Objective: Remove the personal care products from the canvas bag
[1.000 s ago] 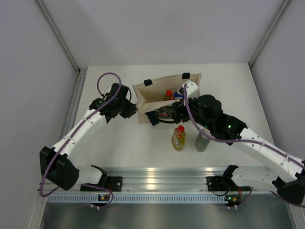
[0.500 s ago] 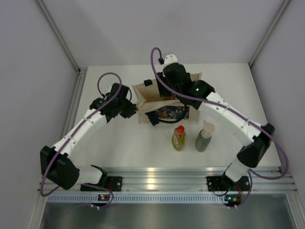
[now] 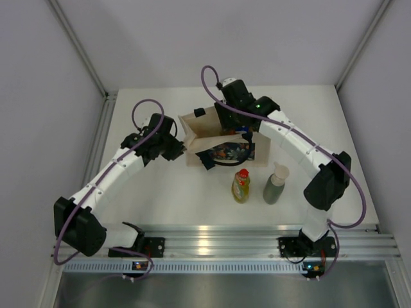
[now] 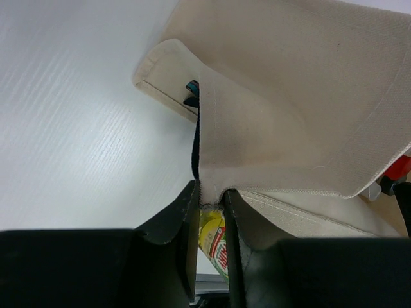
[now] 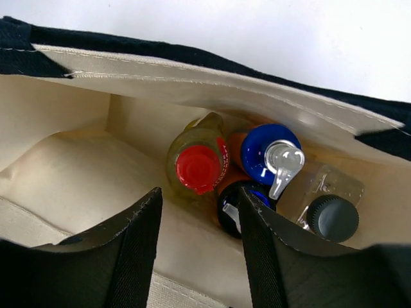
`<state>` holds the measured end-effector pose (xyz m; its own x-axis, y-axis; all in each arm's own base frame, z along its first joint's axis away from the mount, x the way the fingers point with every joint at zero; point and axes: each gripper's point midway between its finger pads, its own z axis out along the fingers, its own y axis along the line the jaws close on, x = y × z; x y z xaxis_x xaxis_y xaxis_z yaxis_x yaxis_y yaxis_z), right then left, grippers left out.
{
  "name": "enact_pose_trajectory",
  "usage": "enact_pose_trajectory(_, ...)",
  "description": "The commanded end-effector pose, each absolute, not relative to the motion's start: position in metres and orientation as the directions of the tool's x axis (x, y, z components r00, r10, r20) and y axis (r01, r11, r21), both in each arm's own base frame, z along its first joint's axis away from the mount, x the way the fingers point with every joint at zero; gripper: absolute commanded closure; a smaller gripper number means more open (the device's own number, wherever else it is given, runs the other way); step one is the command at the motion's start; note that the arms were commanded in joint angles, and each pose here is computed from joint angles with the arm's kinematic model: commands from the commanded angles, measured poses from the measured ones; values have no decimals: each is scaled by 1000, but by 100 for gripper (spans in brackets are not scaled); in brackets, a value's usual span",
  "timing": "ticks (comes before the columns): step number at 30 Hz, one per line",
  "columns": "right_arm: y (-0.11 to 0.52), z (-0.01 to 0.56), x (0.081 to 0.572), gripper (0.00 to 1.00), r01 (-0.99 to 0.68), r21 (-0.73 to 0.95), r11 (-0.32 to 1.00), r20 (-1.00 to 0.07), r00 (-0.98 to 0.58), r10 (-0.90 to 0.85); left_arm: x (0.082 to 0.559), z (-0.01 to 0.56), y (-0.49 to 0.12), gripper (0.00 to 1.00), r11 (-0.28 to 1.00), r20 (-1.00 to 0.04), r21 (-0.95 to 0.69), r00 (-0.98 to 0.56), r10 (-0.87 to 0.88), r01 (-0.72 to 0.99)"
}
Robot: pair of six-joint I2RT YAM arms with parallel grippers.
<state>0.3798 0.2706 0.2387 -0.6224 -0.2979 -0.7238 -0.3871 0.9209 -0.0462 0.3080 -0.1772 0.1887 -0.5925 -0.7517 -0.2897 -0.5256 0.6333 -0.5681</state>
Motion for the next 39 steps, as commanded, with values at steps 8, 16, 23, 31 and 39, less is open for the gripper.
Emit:
enact_pose_trajectory(8, 276, 225, 393, 50, -445, -65, 893, -688, -628, -363, 291, 176, -172, 100, 649, -279, -549, -616, -736, -527)
enact_pose_trajectory(16, 274, 219, 407, 51, -439, -93, 894, -684, -624, -378, 293, 176, -174, 100, 655, -278, -546, -625, -730, -522)
enact_pose_trajectory(23, 274, 221, 410, 55, -436, -99, 894, -689, -619, -378, 295, 177, -175, 100, 655, -280, -548, -624, -730, -520)
enact_pose_trajectory(31, 275, 214, 403, 64, -450, -77, 889, -674, -634, -379, 297, 177, -176, 100, 659, -280, -546, -628, -726, -517)
enact_pose_trajectory(39, 274, 208, 398, 77, -446, -72, 892, -663, -647, -377, 298, 179, -177, 100, 661, -284, -549, -629, -723, -512)
